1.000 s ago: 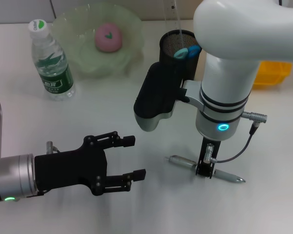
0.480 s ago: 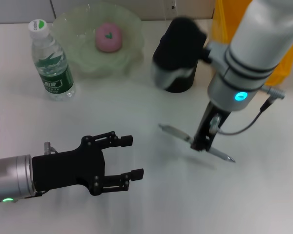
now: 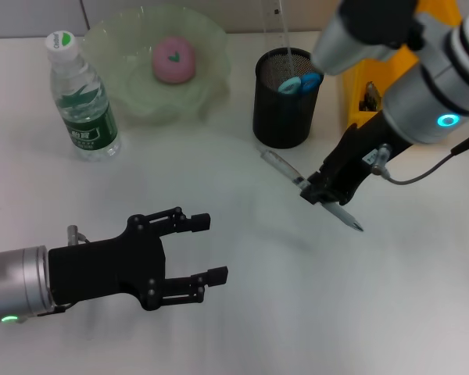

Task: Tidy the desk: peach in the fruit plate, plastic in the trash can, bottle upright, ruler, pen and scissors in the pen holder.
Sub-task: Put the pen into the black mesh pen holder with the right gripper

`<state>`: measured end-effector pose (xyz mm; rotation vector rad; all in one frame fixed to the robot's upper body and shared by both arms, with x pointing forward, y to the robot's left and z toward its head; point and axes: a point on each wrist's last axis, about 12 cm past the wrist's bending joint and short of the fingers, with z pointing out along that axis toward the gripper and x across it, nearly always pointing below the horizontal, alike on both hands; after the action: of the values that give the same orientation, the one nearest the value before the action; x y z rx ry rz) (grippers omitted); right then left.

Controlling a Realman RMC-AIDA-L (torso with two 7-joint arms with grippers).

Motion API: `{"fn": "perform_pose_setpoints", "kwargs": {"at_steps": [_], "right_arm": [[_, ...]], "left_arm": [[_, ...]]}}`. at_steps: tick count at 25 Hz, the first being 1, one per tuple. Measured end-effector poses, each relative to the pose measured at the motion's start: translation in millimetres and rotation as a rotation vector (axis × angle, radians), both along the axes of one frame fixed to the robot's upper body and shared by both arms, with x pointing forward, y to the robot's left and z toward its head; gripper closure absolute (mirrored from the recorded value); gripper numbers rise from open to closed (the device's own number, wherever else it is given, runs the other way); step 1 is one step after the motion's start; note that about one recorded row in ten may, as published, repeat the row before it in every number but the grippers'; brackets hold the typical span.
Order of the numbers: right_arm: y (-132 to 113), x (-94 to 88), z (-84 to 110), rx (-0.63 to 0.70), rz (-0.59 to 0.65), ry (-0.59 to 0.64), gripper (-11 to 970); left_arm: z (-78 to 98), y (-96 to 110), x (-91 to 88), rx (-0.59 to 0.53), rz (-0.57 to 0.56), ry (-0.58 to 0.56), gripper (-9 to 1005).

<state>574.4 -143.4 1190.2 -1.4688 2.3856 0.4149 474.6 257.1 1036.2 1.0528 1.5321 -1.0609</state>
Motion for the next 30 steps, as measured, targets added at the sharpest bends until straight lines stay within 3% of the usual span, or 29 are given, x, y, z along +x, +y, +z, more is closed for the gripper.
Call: {"fn": "perform_pose_setpoints", "kwargs": {"at_steps": [10,11,14,21,30], "right_arm": [[-49.2,-6.2,-2.6,0.360,0.016,-0.086,831],[-58.8,-6.7,-7.5,0.446,0.014,-0.111,831],[-67.5,-6.3,-12.9,0.522,0.008,-0.134,831],[-101.2,-4.8,-41.1,0.838,-0.051,-0.273,832],[-106.9,-11.8,-68.4,0.958,-0.060,-0.406,832]], "left_arm": [[1.8,-1.3,2.2,-0.017,0.017,-0.016,213],[2.1,-1.7,2.5,-0.018,0.017,-0.018,213],[2.9,-2.7,3.5,-0.024,0.017,-0.022,213],[4.4,-3.7,4.4,-0.034,0.021,-0.029,213],[7.1,-5.6,5.7,-0.051,0.018,-0.040,213]]}}
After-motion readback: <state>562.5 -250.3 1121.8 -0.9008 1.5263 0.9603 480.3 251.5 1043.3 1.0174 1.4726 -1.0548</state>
